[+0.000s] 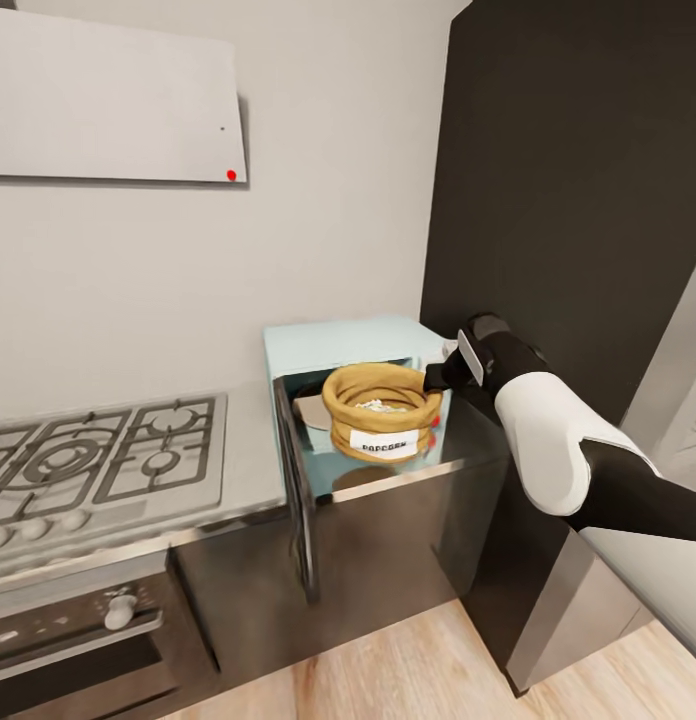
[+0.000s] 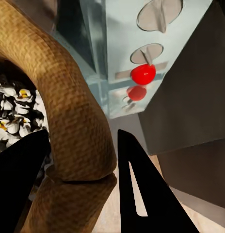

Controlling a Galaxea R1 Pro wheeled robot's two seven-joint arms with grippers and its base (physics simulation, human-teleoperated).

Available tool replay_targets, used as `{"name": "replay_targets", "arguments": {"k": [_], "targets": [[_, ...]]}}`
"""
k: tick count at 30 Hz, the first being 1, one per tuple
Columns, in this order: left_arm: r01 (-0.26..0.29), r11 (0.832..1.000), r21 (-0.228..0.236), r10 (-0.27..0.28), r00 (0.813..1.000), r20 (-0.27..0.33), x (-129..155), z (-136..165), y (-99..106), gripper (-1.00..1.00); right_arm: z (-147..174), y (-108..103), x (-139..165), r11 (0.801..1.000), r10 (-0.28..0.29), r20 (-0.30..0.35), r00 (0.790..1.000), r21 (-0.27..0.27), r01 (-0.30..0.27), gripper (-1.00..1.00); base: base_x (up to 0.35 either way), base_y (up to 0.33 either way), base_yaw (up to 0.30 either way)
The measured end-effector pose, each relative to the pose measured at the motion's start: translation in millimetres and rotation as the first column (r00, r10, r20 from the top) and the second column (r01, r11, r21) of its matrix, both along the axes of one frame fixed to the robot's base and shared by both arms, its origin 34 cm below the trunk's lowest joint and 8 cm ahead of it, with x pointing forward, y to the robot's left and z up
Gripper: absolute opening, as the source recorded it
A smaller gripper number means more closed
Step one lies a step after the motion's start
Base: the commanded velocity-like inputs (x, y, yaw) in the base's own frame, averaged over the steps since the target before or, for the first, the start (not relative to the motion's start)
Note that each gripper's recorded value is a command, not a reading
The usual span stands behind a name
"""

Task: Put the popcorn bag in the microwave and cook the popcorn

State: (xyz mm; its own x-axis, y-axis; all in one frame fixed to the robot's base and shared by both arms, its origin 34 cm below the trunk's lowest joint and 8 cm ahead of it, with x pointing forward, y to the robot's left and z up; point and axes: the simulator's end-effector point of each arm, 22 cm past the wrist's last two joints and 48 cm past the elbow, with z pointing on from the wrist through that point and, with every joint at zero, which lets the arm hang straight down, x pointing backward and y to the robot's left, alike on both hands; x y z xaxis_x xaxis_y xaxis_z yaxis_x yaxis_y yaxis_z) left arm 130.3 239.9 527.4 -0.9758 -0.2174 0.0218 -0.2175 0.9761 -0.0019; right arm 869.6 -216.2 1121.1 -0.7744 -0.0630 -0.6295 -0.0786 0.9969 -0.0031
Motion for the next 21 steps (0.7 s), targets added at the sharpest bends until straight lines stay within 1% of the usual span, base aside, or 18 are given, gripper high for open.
{"name": "replay_targets", "arguments": {"k": [3,4,5,7,9,11,18,21], "targets": [[0.000,1.000,0.000,0.000,1.000,0.001,0,0,0,1.00,-2,1,-2,1.000,0.005,-0.005,1.000,-0.006,-0.005,-1.00,0.228,0.000,0.000],[0.000,1.000,0.000,0.000,1.000,0.003,0,0,0,1.00,-8,3,-6,1.000,0.010,-0.024,1.000,0.009,-0.009,-1.00,0.211,0.000,0.000],[0.000,1.000,0.000,0.000,1.000,0.003,0,0,0,1.00,-13,6,-8,1.000,0.015,-0.035,0.999,0.002,-0.015,-1.00,0.205,0.000,0.000],[0.000,1.000,0.000,0.000,1.000,0.000,0,0,0,1.00,-13,0,-4,1.000,0.008,-0.032,0.999,-0.022,-0.009,-1.00,0.155,0.000,0.000],[0.000,1.000,0.001,0.000,1.000,-0.001,0,0,0,1.00,-13,-1,-4,1.000,0.007,-0.029,1.000,-0.026,-0.007,-1.00,0.043,0.000,0.000],[0.000,1.000,0.000,0.000,1.000,-0.001,0,0,0,1.00,-15,-1,-4,1.000,0.001,-0.024,1.000,-0.012,-0.001,-1.00,0.008,0.000,0.000],[-0.001,1.000,0.001,0.001,1.000,-0.001,0,0,0,1.00,-19,2,-5,1.000,0.004,-0.030,1.000,-0.001,-0.004,-1.00,0.001,0.000,0.000],[-0.002,1.000,0.000,0.002,1.000,0.000,0,0,0,1.00,-29,6,-9,1.000,0.014,-0.056,0.998,0.002,-0.014,-1.00,0.000,0.000,0.000]]}}
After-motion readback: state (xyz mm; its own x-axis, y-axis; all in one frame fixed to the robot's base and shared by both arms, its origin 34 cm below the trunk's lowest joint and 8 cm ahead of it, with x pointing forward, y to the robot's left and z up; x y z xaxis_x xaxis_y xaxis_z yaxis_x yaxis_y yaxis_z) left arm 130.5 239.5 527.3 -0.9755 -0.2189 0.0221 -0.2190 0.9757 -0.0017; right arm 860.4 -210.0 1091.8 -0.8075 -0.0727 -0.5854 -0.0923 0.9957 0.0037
